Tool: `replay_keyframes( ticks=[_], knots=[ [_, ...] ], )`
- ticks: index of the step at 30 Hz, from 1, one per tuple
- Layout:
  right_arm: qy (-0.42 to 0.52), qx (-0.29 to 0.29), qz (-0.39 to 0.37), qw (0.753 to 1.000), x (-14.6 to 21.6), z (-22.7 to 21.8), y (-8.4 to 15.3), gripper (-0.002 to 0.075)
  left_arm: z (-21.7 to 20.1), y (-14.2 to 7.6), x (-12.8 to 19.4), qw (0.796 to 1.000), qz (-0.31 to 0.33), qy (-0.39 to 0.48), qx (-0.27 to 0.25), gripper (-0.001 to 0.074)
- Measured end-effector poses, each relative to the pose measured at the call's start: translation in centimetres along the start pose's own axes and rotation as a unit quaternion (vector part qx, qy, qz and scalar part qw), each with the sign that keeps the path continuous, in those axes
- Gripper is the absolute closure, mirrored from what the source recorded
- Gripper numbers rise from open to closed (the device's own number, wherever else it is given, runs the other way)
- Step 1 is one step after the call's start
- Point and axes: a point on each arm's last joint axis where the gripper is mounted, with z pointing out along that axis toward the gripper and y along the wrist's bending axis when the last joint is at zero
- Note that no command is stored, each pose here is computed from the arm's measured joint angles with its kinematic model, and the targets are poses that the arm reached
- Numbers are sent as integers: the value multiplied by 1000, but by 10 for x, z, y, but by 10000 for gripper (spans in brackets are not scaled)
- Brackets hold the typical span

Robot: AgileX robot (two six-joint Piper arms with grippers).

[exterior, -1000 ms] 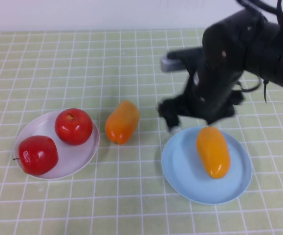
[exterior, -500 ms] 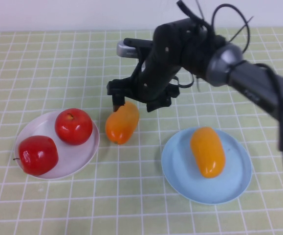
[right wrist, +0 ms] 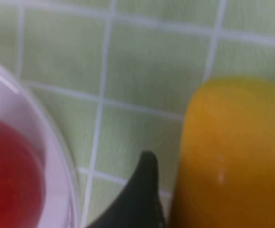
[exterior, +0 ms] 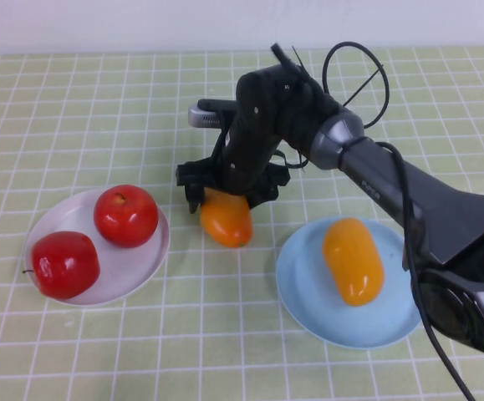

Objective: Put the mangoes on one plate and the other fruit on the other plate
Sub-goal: Put another type of fruit in the right plate

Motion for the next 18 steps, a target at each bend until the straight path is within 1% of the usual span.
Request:
replay_keyframes(
  ticks=[2,3,6,8,11,15,18],
  knots=[
    [2,1,0,1000,0,1,0,81,0,0,0,1000,0,0,0,732],
    [2,1,0,1000,0,0,0,100,0,0,0,1000,0,0,0,732],
    [-4,0,-8,1000,-2,-3,1,184,0,0,0,1000,0,0,0,732],
    [-13,-5,-24,1000,-4,-9,4,182,0,0,0,1000,0,0,0,732],
    [-45,-2,-48,998,-9,-32,9,182,0,0,0,1000,0,0,0,732],
    [-93,14,-90,991,-12,-79,18,182,0,0,0,1000,0,0,0,732],
    [-116,34,-105,987,-6,-119,18,182,0,0,0,1000,0,0,0,732]
  ],
)
